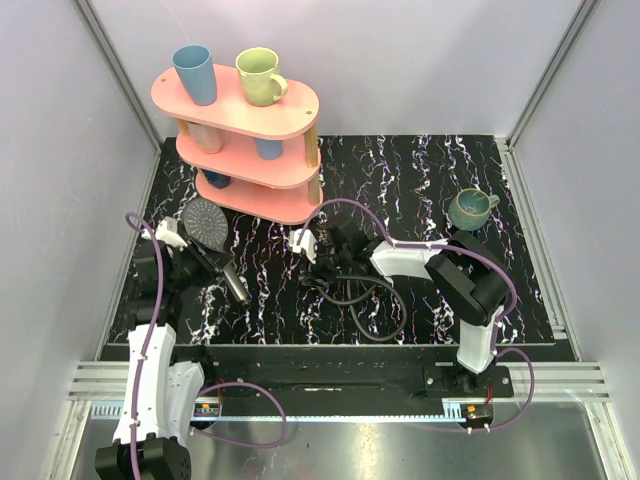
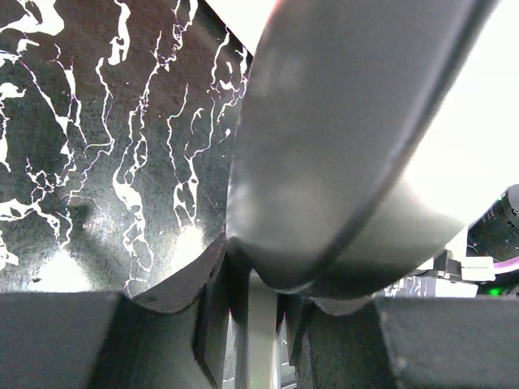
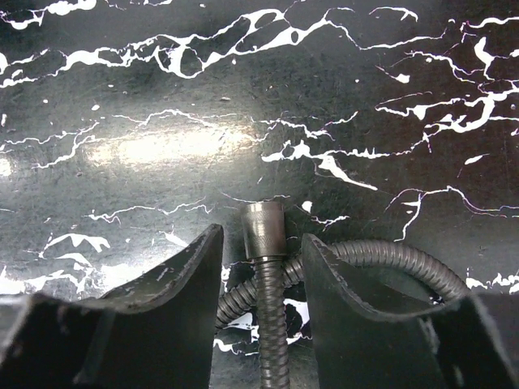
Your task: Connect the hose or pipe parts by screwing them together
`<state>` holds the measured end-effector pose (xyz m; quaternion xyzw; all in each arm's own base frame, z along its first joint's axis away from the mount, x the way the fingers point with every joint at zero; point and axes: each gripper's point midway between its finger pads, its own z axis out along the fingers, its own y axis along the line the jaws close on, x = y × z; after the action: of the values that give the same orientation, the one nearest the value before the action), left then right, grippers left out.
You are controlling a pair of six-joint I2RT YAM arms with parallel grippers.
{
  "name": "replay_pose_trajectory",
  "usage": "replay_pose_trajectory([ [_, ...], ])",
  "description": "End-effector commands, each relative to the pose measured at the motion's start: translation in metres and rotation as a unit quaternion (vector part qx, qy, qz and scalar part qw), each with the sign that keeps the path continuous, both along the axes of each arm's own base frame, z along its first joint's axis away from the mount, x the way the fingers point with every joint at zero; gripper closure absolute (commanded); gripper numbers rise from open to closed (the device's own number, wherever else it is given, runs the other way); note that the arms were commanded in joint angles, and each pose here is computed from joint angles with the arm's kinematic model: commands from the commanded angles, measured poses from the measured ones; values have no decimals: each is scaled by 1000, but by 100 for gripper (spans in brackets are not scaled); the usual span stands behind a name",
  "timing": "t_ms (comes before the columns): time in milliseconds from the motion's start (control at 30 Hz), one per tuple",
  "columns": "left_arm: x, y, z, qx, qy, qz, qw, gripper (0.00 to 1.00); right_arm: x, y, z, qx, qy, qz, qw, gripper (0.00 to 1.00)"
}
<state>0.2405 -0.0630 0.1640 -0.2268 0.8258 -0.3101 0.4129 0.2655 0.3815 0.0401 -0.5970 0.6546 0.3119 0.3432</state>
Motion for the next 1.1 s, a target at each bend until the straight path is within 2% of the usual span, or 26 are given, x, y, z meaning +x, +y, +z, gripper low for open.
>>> replay_pose_trajectory([
  [0, 10, -3, 31, 3, -63, -15, 998, 100, 1, 2, 13, 19, -26, 26, 999, 50],
  [300, 10, -8, 29, -11, -56, -28, 998, 100, 1, 0, 3, 7, -29, 31, 999, 54],
  [533, 12, -8, 28, -16, -55, -26, 998, 100, 1, -1, -3, -3, -33, 39, 999, 51],
  [767, 14, -7, 27, -15, -50, -26, 998, 100, 1, -3, -12, -14, -30, 44, 998, 56],
  [933, 14, -8, 27, -17, -53, -26, 998, 100, 4, 3, -9, -2, -34, 44, 998, 63],
  [1067, 16, -8, 25, -21, -53, -25, 998, 100, 5, 6, -4, 9, -39, 45, 998, 64],
])
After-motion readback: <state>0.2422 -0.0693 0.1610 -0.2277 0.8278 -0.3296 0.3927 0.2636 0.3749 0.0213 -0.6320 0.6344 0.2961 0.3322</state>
